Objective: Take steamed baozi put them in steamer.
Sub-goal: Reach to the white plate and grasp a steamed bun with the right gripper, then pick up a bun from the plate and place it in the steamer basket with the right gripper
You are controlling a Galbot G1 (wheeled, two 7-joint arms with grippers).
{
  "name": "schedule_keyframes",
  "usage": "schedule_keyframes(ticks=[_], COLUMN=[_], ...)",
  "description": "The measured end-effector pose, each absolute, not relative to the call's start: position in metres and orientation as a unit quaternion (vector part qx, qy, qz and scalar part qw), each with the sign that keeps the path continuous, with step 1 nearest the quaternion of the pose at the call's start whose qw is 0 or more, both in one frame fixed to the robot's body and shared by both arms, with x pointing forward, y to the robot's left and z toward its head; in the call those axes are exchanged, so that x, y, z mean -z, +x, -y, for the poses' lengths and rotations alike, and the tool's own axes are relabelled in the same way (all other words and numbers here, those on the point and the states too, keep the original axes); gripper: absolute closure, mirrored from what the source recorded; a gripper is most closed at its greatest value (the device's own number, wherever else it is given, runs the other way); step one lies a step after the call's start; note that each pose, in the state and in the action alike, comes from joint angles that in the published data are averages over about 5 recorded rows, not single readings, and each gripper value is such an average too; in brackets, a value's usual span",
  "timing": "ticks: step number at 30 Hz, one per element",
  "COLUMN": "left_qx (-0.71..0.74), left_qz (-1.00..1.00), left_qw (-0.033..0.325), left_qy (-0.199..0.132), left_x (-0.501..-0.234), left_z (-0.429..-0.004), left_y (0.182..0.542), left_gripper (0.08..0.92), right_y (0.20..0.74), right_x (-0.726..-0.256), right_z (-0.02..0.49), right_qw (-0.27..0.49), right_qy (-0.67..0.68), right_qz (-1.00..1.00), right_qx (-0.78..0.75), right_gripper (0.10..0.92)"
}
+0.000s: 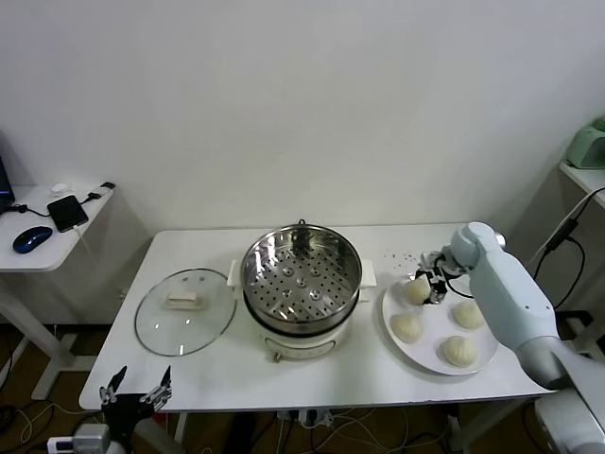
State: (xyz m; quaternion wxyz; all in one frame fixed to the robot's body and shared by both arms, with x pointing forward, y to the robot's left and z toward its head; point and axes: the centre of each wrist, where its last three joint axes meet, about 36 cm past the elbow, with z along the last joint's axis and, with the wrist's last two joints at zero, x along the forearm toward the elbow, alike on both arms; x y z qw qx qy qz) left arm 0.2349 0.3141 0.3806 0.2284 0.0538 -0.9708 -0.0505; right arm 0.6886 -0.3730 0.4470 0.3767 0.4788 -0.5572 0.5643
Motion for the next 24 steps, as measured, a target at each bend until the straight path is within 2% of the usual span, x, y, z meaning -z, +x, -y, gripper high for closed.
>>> schedule_keyframes(ticks=[6, 12, 24], left_qx=[0.049, 0.048, 0.051], left_qz=[0.971, 0.972, 0.975], left_qw=[0.228, 0.225, 0.211], left_qy=[0.051, 0.047, 0.055], left_x=[-0.38, -0.381, -0.385], left_z=[-0.313, -0.31, -0.307], left_y=[0.237, 0.239, 0.245], left_gripper=[0.177, 0.177, 0.177], right_y=[0.693, 0.707, 0.76], right_x=[-0.467, -0.511, -0.647], right_z=[0.375, 0.366, 0.27], right_qw=[0.372, 0.354, 0.28], right_qy=[0.476, 0.477, 0.525], right_qz=[0.564, 0.572, 0.572], right_qx=[-0.563, -0.566, -0.564], right_gripper=[0.411, 0.416, 0.417])
